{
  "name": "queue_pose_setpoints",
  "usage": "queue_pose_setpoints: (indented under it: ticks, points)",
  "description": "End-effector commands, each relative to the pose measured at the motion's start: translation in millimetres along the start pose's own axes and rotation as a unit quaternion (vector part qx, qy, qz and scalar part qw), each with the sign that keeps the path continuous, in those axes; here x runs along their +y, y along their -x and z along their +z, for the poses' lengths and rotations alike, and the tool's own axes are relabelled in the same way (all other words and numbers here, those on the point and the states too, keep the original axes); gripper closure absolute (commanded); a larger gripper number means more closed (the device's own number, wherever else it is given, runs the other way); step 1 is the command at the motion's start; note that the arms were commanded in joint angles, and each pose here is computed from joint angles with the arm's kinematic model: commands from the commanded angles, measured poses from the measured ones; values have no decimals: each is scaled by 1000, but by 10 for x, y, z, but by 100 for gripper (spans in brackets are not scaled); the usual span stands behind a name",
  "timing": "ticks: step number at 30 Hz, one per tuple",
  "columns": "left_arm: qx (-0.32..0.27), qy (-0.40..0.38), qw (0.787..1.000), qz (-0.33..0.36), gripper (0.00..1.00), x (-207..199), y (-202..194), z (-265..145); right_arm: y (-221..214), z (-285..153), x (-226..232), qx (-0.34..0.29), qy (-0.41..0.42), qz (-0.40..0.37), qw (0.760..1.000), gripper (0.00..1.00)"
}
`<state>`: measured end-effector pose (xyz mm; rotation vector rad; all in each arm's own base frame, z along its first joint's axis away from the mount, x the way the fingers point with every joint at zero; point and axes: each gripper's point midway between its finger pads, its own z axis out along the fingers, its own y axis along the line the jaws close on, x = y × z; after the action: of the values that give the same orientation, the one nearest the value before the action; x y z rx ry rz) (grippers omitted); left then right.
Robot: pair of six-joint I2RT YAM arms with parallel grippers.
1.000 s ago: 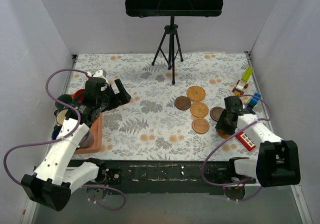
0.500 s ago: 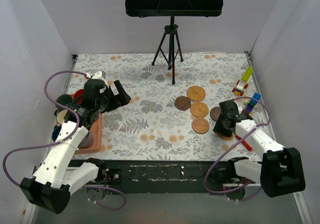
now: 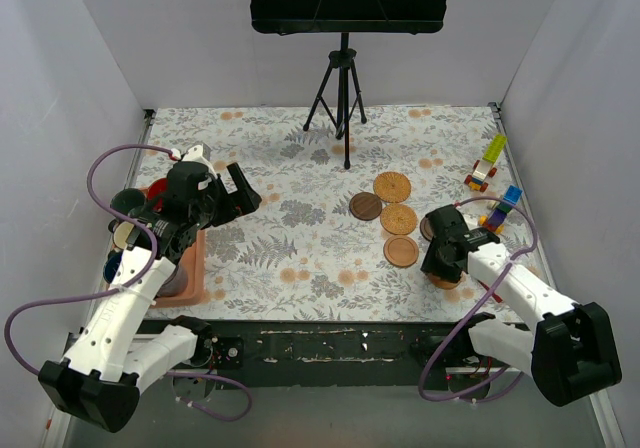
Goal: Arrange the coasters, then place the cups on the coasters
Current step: Move the coaster to the center of the board.
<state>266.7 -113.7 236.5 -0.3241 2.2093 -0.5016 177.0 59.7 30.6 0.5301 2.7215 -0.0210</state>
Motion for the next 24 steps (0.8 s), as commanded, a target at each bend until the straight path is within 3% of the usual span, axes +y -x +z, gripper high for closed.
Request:
queue_pose_setpoints:
  ticks: [1, 7, 24]
  points:
    - [-9, -9, 1000, 5, 2, -19, 9, -68, 190, -108, -41, -26, -23, -23, 999, 52]
    - [-10, -9, 1000, 5, 2, -21, 12, -67, 222, -20, 181, -25, 36, -88, 995, 52]
    - [-3, -9, 1000, 2, 2, -24, -11, -58, -229, 87, 234, 33, 43, -115, 992, 60]
